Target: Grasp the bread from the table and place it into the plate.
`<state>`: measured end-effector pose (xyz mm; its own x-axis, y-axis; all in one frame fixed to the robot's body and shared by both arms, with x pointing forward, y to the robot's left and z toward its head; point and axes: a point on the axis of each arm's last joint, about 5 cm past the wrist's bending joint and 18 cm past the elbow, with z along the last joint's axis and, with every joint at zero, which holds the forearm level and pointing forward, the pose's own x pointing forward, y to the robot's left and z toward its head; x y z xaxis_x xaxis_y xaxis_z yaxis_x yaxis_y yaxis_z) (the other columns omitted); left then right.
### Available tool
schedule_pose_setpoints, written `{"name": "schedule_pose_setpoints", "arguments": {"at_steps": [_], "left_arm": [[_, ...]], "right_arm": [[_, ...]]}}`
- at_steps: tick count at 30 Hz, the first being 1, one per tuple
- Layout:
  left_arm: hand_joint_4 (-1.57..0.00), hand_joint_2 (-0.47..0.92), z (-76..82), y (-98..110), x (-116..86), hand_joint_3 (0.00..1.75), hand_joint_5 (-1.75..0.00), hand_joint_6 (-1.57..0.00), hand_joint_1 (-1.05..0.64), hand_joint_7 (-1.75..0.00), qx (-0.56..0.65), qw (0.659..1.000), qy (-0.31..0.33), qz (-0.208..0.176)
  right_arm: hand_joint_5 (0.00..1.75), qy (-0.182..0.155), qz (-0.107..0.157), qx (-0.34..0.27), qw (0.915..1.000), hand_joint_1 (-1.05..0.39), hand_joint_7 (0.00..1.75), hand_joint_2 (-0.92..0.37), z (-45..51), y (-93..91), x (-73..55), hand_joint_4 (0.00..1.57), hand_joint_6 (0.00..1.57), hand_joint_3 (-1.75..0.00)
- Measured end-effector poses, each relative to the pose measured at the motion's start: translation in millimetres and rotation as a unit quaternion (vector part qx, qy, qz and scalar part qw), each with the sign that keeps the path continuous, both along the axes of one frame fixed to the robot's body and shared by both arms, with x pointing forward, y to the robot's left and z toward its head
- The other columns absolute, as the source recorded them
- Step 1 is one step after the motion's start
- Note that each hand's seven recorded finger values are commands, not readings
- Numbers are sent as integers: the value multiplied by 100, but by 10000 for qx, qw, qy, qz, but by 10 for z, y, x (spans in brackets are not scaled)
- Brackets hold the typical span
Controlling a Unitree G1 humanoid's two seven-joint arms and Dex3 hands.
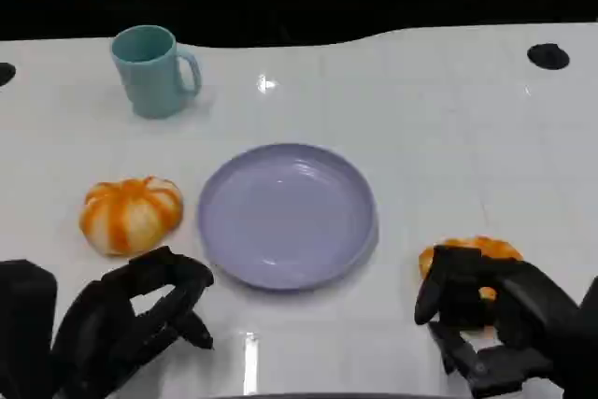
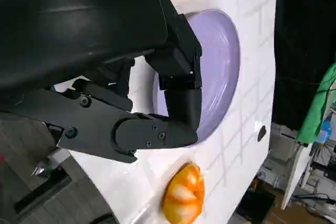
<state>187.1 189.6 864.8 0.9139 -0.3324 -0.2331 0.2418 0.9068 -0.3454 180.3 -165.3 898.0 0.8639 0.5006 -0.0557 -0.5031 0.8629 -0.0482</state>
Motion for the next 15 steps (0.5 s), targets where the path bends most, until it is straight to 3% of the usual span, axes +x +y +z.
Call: {"name": "schedule_pose_setpoints", "arguments": {"at_steps": [6,15], "left_arm": [[-68,92,17,-1,2,32,-165,-69,-47,-124,5,10000,-41,-6],[-66,92,15,2,1,32,-166,-68,-46,-124,-9,10000,-1,-5]], "right_arm": [[175,138,282,312,9990,-19,158,-37,5,-14,19,83,66,-141],[175,141,314,252,9991,-22,154,-36,6,-36,27,81,67,-140]]}}
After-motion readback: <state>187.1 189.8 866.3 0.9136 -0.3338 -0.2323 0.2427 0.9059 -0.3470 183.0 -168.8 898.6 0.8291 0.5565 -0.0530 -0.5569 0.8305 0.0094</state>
